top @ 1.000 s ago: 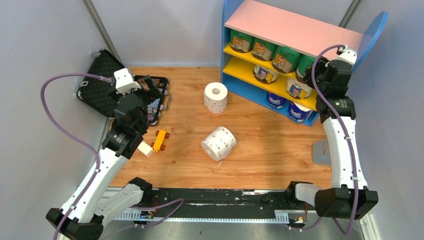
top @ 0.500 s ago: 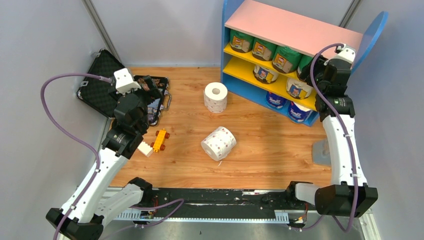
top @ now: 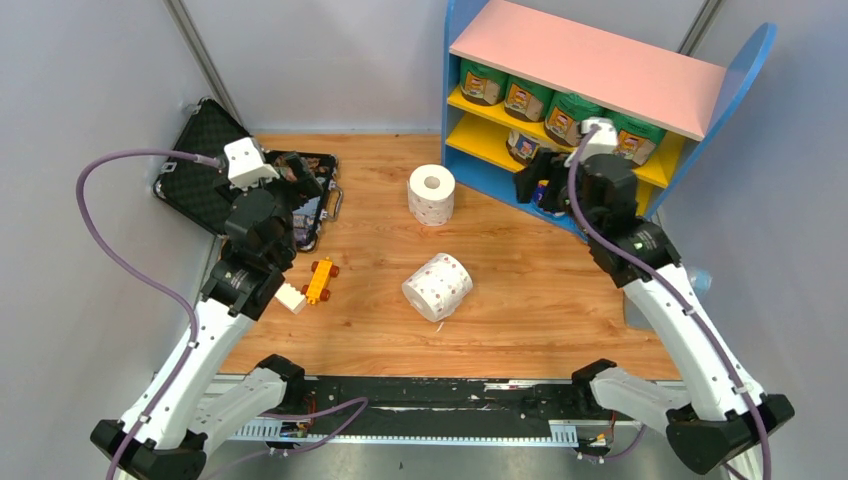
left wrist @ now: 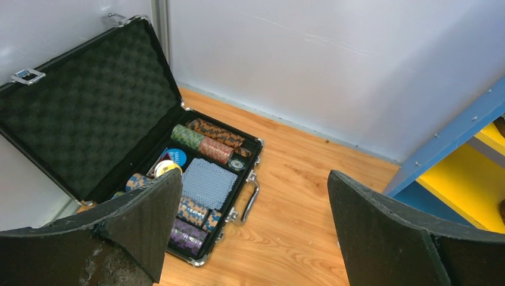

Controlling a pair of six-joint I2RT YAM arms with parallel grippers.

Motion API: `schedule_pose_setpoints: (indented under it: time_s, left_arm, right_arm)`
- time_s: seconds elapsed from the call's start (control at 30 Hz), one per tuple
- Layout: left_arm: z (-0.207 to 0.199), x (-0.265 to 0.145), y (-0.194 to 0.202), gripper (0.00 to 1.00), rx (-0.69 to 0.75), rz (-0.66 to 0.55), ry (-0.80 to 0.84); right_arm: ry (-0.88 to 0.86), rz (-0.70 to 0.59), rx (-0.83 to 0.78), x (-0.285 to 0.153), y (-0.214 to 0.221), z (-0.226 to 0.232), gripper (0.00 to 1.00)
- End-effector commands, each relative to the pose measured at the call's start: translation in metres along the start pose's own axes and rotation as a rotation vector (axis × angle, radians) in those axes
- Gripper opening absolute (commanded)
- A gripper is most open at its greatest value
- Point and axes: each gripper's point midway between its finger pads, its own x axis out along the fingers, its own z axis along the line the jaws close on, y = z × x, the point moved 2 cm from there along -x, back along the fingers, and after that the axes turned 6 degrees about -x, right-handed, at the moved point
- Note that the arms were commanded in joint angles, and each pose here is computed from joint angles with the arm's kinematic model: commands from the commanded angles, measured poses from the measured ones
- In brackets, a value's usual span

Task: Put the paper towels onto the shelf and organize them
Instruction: Place the paper towel on the shelf, then adjust the paper towel at the center of the board.

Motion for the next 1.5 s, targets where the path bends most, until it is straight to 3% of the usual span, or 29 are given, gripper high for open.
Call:
schedule_pose_setpoints:
  time_s: [0.0, 0.07, 0.27, 0.47, 1.1, 1.2, 1.37, 1.47]
  left_arm:
    - [0.002, -0.003, -0.017, 1.00, -0.044, -0.049, -0.003]
    - [0.003, -0.006, -0.021, 1.00, -0.046, -0.055, -0.003]
    - [0.008, -0.014, -0.037, 1.00, -0.066, -0.097, -0.008]
    - [0.015, -0.019, -0.046, 1.00, -0.071, -0.125, -0.029]
    - [0.025, -0.016, -0.042, 1.00, -0.045, -0.141, -0.086]
    - [0.024, -0.015, -0.040, 1.00, -0.041, -0.137, -0.085]
    - [0.023, -0.014, -0.039, 1.00, -0.040, -0.133, -0.082]
    - [0.022, -0.014, -0.038, 1.00, -0.040, -0.129, -0.076]
  right_arm:
    - [-0.039, 0.170, -0.063, 0.006, 0.055, 0.037, 0.76]
    - [-0.085, 0.239, -0.132, 0.006, 0.085, 0.067, 0.81]
    - [-0.142, 0.453, -0.377, 0.000, 0.172, 0.135, 0.81]
    - [-0.145, 0.531, -0.594, -0.006, 0.228, 0.179, 0.82]
    - [0.248, 0.495, -1.081, 0.007, 0.292, 0.172, 0.82]
    - [0.316, 0.452, -1.108, 0.011, 0.289, 0.166, 0.76]
    - [0.404, 0.396, -1.112, 0.009, 0.275, 0.160, 0.54]
    - [0.402, 0.391, -1.081, 0.007, 0.267, 0.160, 0.47]
